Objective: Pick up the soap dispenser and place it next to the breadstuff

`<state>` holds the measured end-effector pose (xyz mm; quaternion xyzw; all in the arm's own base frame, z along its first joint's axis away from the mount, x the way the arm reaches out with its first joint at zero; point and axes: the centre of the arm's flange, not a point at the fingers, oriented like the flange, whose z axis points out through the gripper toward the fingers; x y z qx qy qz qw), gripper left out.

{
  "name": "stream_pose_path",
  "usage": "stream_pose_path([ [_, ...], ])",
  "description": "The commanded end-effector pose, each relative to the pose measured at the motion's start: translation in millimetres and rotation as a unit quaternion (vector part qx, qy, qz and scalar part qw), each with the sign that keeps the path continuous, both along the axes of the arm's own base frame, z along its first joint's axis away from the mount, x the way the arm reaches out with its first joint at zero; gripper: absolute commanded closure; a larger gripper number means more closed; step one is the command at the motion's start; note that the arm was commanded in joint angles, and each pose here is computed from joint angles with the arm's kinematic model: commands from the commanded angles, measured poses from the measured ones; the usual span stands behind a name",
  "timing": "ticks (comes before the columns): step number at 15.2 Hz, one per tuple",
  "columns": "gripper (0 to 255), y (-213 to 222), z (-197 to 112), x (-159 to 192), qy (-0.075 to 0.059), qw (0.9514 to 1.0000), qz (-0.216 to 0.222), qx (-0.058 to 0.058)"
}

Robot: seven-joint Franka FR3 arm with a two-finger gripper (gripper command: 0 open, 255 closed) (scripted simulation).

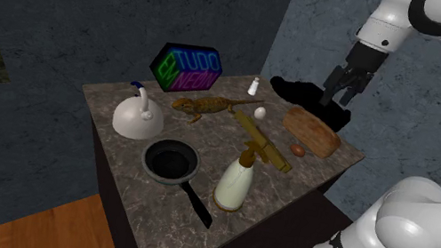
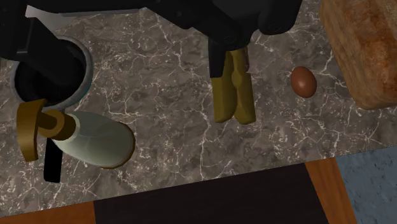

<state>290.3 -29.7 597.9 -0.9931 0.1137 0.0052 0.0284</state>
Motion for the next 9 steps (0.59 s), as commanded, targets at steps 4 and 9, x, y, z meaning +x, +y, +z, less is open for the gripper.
stream_pose_path([
  [4, 0, 34, -21, 5, -0.006, 1.0, -0.001, -0.005],
  [9, 0, 90, -58, 15, -0.016, 0.9998, -0.002, -0.013],
])
